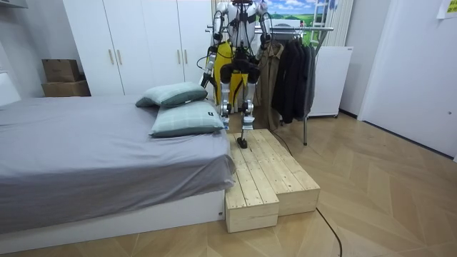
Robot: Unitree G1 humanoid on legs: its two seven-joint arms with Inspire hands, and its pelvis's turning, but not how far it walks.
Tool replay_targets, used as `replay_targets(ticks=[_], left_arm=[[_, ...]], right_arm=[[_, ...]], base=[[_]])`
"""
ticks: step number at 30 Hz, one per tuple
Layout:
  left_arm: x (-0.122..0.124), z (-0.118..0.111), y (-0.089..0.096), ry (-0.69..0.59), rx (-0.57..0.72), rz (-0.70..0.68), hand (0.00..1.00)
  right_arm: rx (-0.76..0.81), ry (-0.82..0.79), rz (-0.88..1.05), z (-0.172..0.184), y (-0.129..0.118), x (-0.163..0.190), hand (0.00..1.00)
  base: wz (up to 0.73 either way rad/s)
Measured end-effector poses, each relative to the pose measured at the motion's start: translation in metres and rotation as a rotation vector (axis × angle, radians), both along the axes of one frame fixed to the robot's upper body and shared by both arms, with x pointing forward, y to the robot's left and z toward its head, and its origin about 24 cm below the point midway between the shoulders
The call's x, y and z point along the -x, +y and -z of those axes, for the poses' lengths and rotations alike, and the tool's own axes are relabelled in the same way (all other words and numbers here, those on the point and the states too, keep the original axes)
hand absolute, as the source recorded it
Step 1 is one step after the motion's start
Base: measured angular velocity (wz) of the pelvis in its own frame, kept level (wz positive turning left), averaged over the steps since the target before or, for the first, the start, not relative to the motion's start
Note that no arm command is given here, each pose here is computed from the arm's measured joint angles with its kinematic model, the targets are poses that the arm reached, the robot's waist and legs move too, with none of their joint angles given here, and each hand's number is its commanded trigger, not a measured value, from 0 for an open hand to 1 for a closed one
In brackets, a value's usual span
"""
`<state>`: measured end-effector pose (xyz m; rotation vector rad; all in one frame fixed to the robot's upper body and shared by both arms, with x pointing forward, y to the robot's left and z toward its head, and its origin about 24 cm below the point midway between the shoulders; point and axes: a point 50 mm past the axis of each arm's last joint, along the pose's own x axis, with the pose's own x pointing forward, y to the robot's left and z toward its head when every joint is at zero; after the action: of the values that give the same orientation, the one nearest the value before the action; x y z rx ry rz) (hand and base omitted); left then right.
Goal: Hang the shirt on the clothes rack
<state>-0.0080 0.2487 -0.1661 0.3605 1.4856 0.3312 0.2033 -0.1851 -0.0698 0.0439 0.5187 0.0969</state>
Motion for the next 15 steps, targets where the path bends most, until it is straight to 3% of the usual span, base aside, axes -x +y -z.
replay_targets(ticks=[15], left_arm=[[0.006,-0.001,0.003,0.006,-0.013,-0.042,0.0]], right_arm=[[0.061,-0.011,0.142,-0.002,-0.018,0.0,0.0]], base=[[-0.02]])
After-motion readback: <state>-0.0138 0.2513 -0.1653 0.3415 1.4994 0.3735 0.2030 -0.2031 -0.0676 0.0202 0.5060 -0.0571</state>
